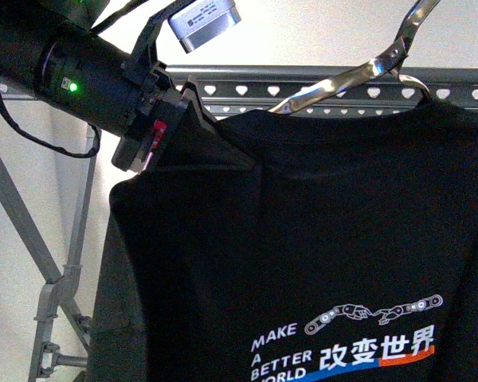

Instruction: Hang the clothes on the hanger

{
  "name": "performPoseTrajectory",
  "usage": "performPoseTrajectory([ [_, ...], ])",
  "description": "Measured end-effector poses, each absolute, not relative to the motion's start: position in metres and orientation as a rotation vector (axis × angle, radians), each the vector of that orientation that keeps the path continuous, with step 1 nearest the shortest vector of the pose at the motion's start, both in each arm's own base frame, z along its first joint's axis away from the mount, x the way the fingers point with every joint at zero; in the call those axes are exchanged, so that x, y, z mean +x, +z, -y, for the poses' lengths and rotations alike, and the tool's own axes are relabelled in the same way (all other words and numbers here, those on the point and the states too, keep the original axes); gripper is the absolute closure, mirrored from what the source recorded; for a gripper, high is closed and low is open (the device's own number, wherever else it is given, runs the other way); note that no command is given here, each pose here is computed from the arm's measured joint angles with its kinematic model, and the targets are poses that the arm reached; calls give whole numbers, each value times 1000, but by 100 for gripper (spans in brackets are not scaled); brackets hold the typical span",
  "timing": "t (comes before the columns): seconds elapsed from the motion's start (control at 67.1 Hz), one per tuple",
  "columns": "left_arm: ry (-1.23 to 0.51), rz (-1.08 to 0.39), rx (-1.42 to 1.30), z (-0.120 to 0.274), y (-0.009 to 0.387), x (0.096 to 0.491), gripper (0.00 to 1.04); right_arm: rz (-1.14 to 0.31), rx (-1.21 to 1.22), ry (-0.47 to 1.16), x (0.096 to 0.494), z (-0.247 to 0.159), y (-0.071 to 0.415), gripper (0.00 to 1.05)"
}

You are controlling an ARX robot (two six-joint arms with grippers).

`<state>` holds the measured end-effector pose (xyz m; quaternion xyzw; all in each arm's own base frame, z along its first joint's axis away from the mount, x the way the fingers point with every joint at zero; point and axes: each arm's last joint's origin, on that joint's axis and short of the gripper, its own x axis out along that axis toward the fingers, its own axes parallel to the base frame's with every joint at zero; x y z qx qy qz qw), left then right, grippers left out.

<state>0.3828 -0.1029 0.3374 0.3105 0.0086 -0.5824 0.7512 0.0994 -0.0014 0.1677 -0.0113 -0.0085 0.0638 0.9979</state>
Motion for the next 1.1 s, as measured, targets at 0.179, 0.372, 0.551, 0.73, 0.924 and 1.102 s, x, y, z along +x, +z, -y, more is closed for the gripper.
performPoseTrajectory([
  [0.179, -1278, -16, 678, 105, 337, 382, 100, 152, -236, 380, 112, 47, 226, 7],
  [0.372, -1272, -18, 677, 102, 337, 383, 100, 107, -405, 511, 156, 69, 270, 7],
  [0.551, -1276, -16, 678, 104, 337, 383, 100, 81, -637, 728, 197, 69, 310, 7],
  [0.73, -1275, -16, 678, 103, 337, 383, 100, 116, -1099, 758, 239, 59, 341, 7],
  [0.924, -1276, -16, 678, 103, 337, 383, 100, 78, -1327, 744, 286, 47, 355, 7],
  [1.102, -1275, -16, 678, 103, 337, 383, 100, 9, -1313, 794, 317, 39, 359, 7],
])
